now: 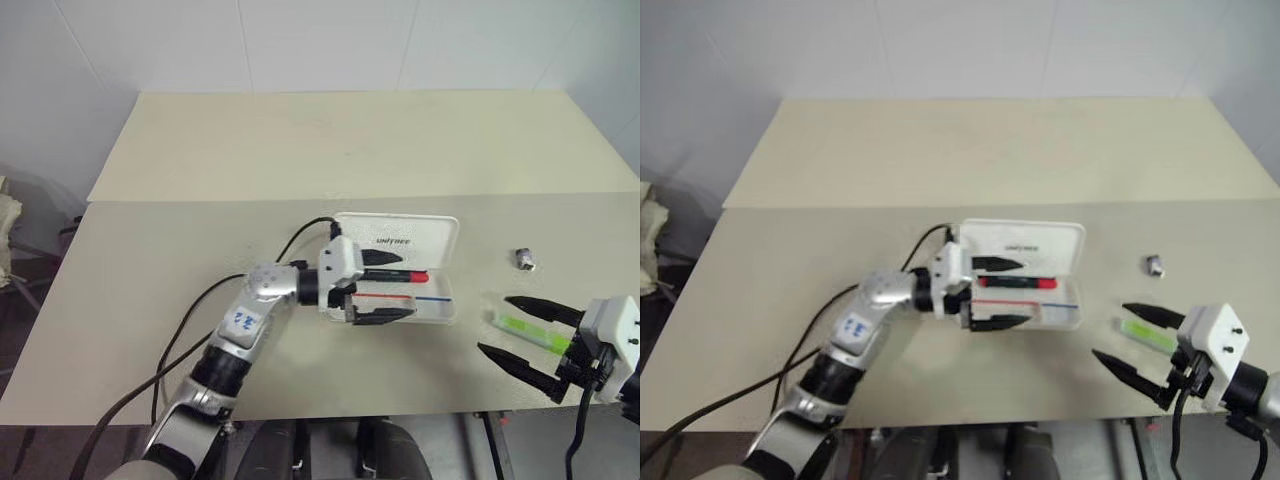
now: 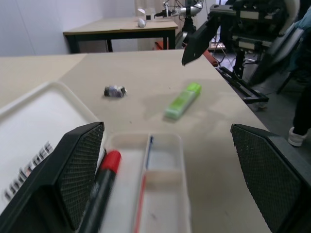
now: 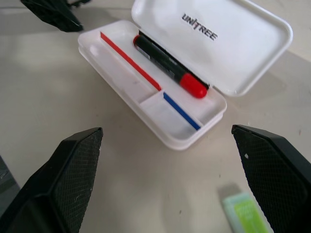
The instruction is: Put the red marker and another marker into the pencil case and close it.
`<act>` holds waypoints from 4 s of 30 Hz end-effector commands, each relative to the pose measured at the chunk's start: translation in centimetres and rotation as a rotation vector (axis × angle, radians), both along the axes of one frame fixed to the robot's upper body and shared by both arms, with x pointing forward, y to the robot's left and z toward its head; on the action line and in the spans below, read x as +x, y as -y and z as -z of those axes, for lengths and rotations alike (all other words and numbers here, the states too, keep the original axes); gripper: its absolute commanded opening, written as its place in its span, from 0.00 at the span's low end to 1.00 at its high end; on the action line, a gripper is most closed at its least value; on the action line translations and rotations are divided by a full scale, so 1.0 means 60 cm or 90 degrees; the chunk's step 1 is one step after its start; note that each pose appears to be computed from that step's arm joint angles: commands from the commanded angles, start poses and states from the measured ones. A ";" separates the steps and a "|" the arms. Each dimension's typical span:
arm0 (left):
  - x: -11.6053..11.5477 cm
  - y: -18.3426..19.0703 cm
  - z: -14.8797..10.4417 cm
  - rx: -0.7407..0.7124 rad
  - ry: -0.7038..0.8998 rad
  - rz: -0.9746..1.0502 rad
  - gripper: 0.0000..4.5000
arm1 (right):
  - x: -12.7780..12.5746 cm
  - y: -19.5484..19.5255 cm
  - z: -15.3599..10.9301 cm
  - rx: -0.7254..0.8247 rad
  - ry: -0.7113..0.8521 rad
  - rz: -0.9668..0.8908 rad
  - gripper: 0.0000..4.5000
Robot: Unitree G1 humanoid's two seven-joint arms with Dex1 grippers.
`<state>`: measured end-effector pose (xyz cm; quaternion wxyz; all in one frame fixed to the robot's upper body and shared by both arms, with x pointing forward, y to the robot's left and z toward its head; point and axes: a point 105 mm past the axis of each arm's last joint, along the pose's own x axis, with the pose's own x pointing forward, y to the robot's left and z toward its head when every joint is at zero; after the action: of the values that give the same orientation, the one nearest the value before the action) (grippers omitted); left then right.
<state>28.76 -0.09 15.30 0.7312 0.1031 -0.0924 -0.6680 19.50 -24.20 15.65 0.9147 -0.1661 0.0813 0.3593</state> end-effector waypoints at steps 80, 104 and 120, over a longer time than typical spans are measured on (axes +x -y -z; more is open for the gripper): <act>-0.037 -0.186 -0.036 0.072 0.081 -0.125 1.00 | 0.148 -0.012 -0.062 -0.157 0.030 -0.256 0.24; -0.047 -0.255 0.014 0.142 0.041 -0.188 1.00 | 0.172 -0.241 -0.008 -0.169 -0.016 -0.422 0.24; -0.045 -0.243 0.013 0.132 0.044 -0.186 1.00 | 0.152 -0.273 0.017 -0.170 -0.037 -0.464 0.24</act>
<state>26.24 14.94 13.46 0.8085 0.1987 -0.0094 -0.5539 29.33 -8.63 14.11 0.7075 -0.2828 0.1107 0.6381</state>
